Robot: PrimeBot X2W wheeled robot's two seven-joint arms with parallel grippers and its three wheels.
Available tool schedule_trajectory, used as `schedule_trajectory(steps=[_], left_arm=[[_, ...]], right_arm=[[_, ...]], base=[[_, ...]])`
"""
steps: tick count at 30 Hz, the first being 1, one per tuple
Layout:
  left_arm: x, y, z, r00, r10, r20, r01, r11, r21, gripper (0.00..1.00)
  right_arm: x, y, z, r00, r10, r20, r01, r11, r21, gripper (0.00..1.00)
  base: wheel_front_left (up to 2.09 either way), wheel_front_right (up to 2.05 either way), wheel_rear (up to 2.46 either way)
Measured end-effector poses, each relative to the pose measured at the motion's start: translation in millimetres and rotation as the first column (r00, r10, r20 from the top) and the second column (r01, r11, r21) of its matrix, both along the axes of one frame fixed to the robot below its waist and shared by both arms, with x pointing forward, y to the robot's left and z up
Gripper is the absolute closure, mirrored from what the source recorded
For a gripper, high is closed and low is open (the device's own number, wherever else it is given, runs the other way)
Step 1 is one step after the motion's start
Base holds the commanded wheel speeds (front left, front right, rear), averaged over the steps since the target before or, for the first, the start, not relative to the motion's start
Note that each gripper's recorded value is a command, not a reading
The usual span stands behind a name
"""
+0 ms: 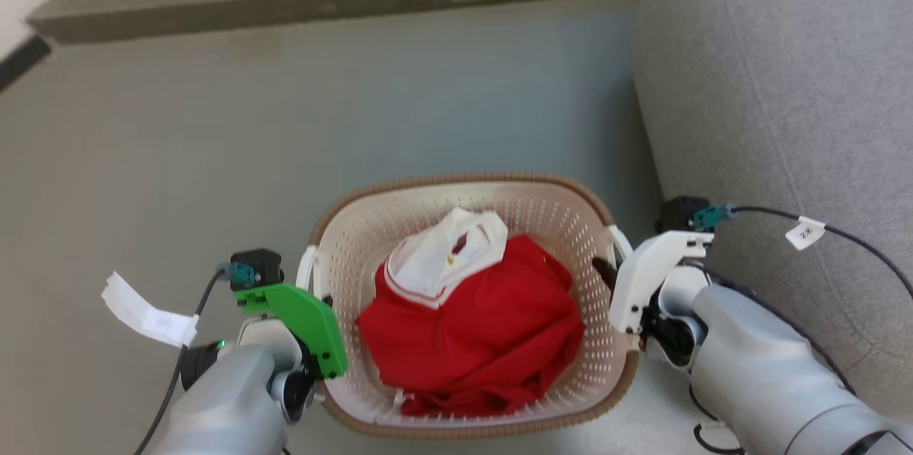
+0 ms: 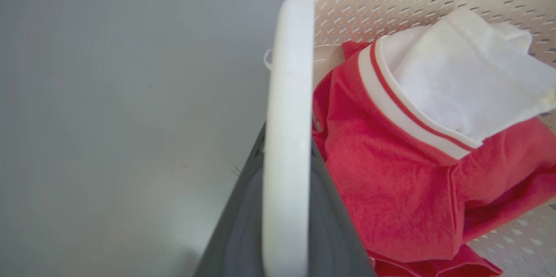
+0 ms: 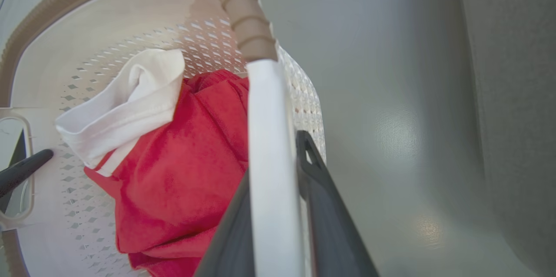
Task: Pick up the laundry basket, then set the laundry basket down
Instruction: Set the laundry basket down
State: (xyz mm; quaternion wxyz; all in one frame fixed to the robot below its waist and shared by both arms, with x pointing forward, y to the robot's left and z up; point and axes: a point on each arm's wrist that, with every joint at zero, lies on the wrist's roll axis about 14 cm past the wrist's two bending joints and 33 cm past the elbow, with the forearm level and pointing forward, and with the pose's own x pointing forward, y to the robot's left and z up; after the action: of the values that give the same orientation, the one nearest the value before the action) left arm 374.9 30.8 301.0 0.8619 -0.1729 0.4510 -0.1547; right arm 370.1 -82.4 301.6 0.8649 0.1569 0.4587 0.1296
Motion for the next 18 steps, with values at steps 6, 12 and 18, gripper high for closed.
schedule_trajectory(steps=[6,12,18], left_arm=[[19,-5,-8,1.000,0.011,0.018,-0.010,1.000,-0.016,1.00],[36,-8,-19,0.999,0.024,0.028,-0.023,0.999,-0.028,1.00],[48,-7,-37,0.999,0.033,0.023,-0.032,0.999,-0.026,1.00]], right_arm=[[20,-5,-9,1.000,-0.011,0.017,0.011,1.000,-0.004,1.00],[37,-7,-21,0.999,-0.011,0.032,0.011,1.000,-0.010,1.00],[49,-4,-37,0.999,-0.011,0.035,0.011,1.000,-0.004,1.00]], base=[[0.00,0.00,0.00],[0.00,0.00,0.00],[0.00,0.00,0.00]])
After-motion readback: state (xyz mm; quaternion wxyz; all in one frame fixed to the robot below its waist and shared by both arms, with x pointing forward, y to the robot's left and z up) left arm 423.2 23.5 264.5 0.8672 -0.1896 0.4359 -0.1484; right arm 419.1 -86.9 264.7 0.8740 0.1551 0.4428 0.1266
